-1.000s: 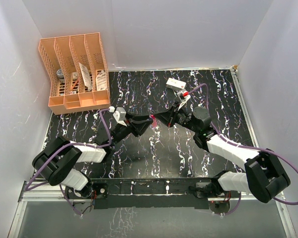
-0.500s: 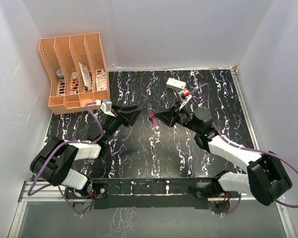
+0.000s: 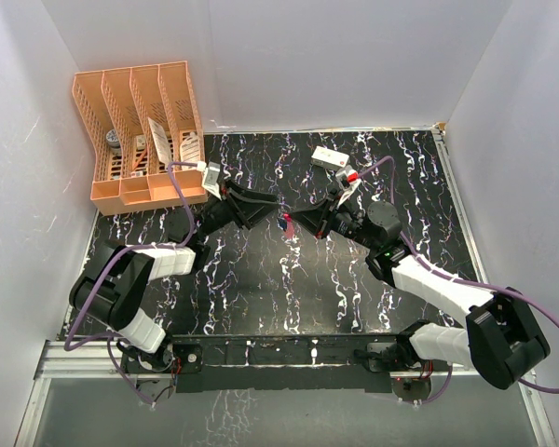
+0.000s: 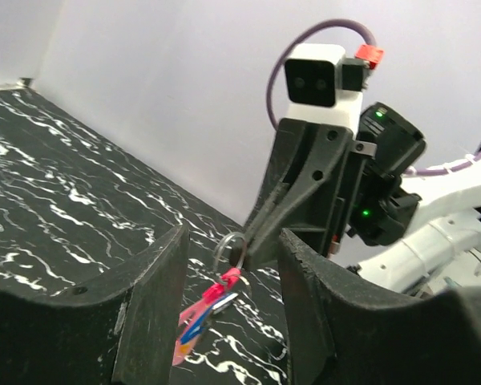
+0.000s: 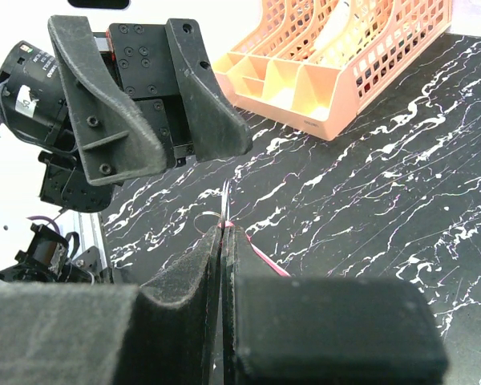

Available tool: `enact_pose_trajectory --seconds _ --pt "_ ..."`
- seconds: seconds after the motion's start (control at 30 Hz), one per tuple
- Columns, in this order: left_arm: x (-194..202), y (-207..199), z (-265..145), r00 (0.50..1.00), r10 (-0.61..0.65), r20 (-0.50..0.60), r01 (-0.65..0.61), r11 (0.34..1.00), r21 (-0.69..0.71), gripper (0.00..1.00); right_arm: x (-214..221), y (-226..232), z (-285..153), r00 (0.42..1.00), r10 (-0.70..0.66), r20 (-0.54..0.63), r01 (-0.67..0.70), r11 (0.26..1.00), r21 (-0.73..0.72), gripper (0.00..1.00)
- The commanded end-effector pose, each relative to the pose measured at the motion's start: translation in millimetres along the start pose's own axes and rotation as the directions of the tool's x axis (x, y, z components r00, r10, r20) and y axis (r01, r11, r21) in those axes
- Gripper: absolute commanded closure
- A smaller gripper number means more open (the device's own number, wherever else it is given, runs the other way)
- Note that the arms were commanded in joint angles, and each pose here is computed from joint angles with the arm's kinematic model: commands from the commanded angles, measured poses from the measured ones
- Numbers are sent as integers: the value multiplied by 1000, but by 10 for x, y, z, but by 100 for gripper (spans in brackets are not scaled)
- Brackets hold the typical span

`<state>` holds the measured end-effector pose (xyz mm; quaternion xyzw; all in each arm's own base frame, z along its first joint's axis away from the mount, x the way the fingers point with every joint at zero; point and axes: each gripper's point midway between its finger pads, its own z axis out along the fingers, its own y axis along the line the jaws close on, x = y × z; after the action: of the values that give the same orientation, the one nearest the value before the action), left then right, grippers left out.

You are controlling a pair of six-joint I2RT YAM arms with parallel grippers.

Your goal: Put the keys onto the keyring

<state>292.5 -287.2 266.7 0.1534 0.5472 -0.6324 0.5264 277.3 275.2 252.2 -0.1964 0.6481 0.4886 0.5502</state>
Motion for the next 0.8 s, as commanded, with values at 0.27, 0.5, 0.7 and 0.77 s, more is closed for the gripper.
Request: enact_pose_trajectory --seconds 0.27,0.5,0.7,0.77 --pt "-161 -529 -8 995 98 -5 -94 966 242 54 -324 130 35 994 -72 79 76 996 -39 100" --pt "-171 -434 20 995 102 12 -102 971 217 54 -335 146 51 994 -72 78 76 996 -49 100" --pt "-262 -341 13 990 124 70 -134 978 163 53 -331 147 35 994 -72 78 76 996 -45 100" --pt "-275 -321 10 989 126 77 -137 979 154 53 -338 151 36 994 -73 79 77 996 -47 100"
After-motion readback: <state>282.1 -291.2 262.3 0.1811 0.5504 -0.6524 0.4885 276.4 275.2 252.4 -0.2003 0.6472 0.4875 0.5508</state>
